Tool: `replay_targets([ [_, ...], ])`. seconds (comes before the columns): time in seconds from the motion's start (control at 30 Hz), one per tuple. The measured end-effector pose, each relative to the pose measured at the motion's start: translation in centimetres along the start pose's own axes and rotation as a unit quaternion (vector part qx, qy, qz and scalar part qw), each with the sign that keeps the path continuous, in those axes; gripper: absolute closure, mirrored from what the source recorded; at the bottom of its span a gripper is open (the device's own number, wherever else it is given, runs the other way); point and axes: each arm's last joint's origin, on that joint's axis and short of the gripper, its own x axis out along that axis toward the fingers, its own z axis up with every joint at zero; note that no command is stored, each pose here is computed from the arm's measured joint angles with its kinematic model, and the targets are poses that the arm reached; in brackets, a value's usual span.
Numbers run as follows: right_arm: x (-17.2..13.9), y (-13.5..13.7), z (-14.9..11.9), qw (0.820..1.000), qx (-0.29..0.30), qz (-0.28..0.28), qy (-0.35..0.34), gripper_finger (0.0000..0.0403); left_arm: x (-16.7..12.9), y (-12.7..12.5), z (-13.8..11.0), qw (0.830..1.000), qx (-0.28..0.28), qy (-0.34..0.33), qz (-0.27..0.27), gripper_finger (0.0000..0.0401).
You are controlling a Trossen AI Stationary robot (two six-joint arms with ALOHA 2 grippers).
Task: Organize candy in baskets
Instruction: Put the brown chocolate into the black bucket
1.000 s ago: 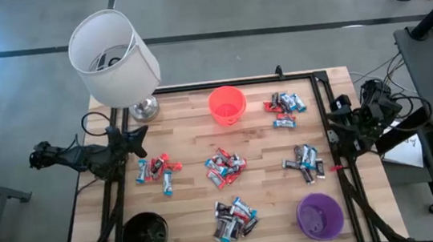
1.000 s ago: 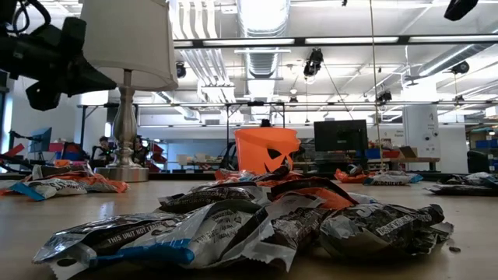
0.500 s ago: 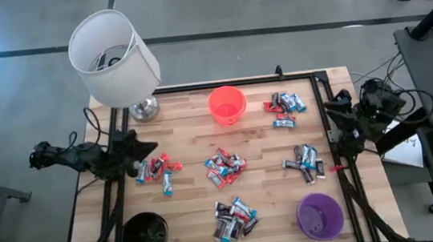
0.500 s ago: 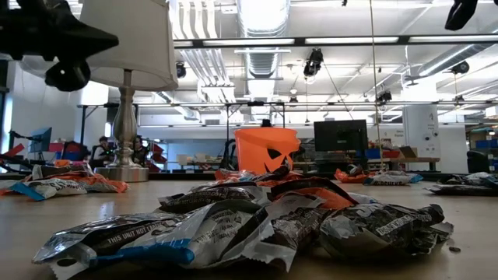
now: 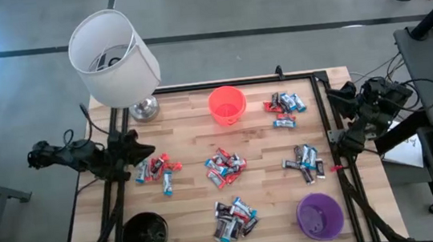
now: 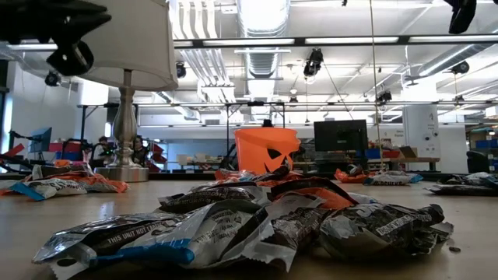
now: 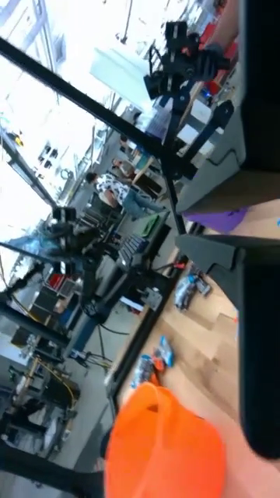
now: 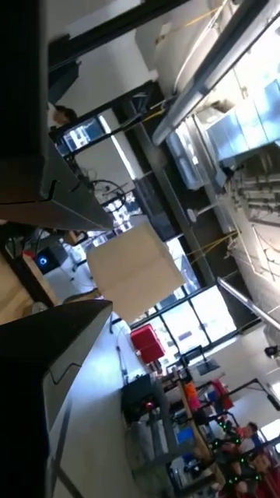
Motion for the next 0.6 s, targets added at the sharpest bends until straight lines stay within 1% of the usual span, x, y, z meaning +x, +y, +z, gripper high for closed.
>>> replay_targets([
  [0.1, 0.0, -0.1, 0.2, 1.000, 0.001, -0.005, 0.001, 0.0257, 0.1, -0.8, 1.4, 1.000, 0.021, -0.001, -0.001, 0.0336],
  [0.17, 0.0, -0.1, 0.2, 1.000, 0.001, -0.012, 0.004, 0.0257, 0.4, -1.2, 2.0, 0.999, 0.032, 0.017, 0.008, 0.0321],
  [0.23, 0.0, -0.1, 0.2, 1.000, 0.003, -0.013, 0.004, 0.0257, 0.8, -1.5, 2.4, 0.998, 0.038, 0.049, 0.024, 0.0312],
  [0.37, 0.0, -0.1, 0.1, 1.000, 0.005, -0.013, 0.005, 0.0257, 2.1, -2.7, 3.8, 0.990, 0.054, 0.115, 0.059, 0.0312],
  [0.47, 0.1, 0.1, 0.1, 1.000, -0.008, -0.012, 0.006, 0.0257, 3.5, -3.9, 5.1, 0.982, 0.077, 0.154, 0.077, 0.0319],
  [0.53, 0.1, 0.2, 0.1, 1.000, -0.020, -0.012, 0.007, 0.0257, 4.5, -4.8, 5.9, 0.975, 0.094, 0.179, 0.087, 0.0323],
  [0.6, 0.1, 0.2, 0.1, 1.000, -0.026, -0.011, 0.007, 0.0257, 5.5, -5.3, 6.4, 0.965, 0.108, 0.214, 0.107, 0.0323],
])
